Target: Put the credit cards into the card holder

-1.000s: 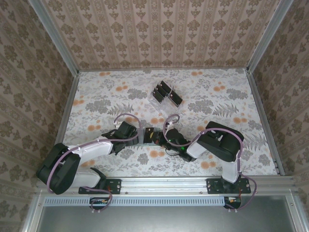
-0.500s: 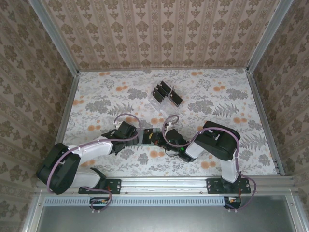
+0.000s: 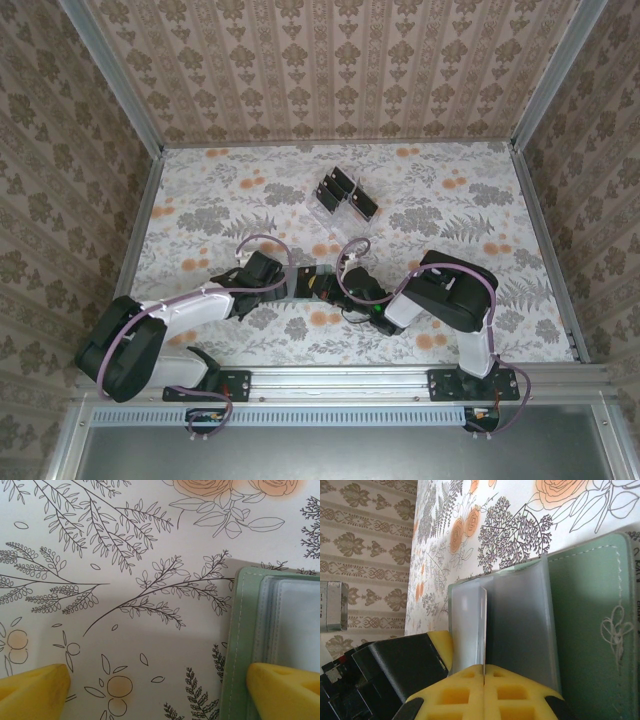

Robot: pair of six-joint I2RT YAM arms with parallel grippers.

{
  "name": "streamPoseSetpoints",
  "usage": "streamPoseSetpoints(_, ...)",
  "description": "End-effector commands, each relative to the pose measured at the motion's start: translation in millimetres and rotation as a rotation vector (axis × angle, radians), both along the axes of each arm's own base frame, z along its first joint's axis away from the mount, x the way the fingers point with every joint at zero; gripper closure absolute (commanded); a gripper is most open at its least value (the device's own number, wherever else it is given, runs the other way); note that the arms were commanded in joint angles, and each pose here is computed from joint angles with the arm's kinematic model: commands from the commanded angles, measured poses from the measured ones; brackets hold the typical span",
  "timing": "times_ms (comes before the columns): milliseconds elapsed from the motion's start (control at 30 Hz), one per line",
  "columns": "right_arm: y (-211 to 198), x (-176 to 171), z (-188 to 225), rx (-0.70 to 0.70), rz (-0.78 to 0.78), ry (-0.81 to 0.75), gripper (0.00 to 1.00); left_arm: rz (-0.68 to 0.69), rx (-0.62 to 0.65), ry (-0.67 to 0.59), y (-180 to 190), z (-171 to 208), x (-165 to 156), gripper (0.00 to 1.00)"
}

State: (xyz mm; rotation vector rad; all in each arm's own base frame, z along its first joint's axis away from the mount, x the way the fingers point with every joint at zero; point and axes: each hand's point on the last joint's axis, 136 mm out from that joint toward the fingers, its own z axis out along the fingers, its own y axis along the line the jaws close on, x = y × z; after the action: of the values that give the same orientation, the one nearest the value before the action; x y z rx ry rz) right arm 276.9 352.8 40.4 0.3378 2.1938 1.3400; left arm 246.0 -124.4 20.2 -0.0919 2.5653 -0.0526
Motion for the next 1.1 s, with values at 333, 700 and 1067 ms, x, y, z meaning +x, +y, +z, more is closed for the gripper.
streamPoseSetpoints(333,1.8,-15.2,-22.9,-0.020,0.051,0.075,1.00,0.000,0.048,0.064,12.1,-11.7,-15.9,0.00)
streamPoseSetpoints(700,8.8,-10.5,-28.3,-0.025,0.074,0.096,1.00,0.001,0.050,0.066,12.6,-12.2,-16.2,0.00)
streamPoseSetpoints(1067,24.4,-8.9,-30.9,-0.041,0.126,0.116,1.00,0.000,0.042,0.063,10.4,-10.7,-15.8,0.00)
